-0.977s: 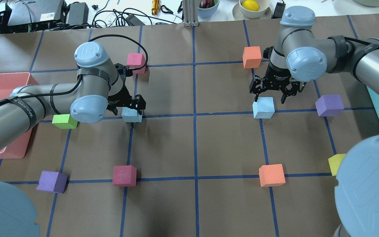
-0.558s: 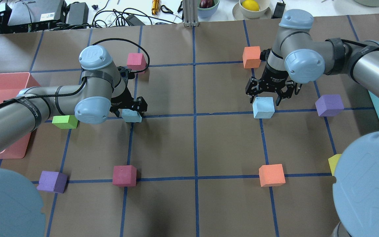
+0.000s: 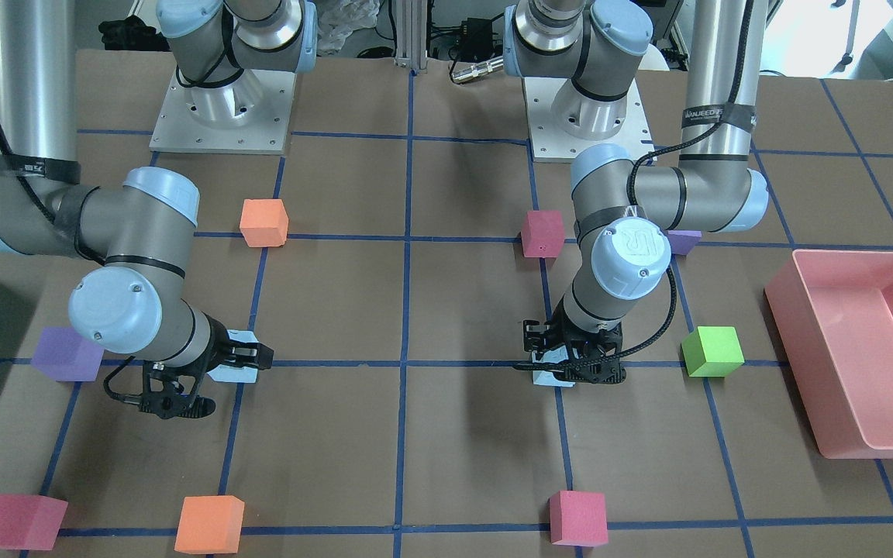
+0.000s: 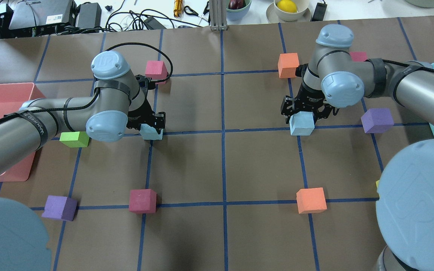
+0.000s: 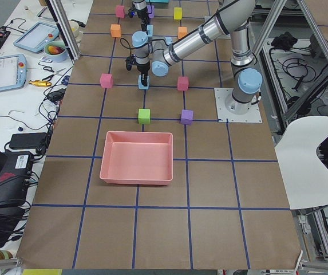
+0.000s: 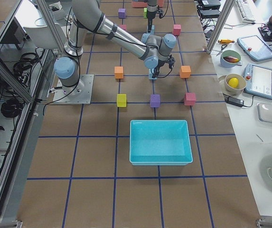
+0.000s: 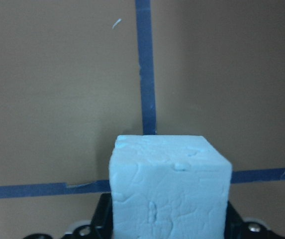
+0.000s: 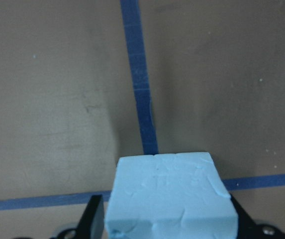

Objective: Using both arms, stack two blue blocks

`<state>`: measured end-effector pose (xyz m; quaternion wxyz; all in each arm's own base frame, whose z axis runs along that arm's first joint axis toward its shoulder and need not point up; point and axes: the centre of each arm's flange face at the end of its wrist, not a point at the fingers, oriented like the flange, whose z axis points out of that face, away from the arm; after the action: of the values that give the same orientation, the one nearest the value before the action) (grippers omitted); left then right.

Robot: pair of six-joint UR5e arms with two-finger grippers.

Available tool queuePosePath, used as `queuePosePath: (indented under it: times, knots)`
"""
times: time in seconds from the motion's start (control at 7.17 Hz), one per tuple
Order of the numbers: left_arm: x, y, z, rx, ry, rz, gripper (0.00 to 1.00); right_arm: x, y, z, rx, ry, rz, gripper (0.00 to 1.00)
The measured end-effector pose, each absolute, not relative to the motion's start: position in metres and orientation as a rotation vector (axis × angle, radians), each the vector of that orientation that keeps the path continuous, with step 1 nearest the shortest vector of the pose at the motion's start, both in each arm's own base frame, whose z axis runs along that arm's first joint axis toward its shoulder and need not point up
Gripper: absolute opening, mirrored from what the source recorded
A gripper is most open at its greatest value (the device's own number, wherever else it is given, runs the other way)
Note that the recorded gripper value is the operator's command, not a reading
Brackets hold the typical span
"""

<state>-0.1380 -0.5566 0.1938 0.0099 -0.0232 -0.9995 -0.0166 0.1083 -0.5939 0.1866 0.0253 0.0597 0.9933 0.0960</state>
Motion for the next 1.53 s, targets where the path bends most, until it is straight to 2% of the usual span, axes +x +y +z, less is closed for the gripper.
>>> queuePosePath:
  times: [0.28, 0.56, 0.98, 1.53]
  knots:
    - [-0.138, -0.558, 0.197, -0.07, -3.12, -0.041, 0.0, 0.105, -0.593, 0.189, 0.186, 3.101, 0.276, 0.0]
    - [-0.137, -0.562, 0.203, -0.074, -3.12, -0.021, 0.0, 0.111, -0.606, 0.222, 0.205, 3.104, 0.197, 0.0]
    - [-0.137, -0.568, 0.214, -0.08, -3.121, 0.008, 0.0, 0.201, -0.638, 0.266, 0.22, 3.094, 0.076, 0.0]
    - [-0.132, -0.573, 0.222, -0.083, -3.125, 0.031, 0.0, 0.33, -0.641, 0.229, 0.255, 3.096, 0.089, 0.0]
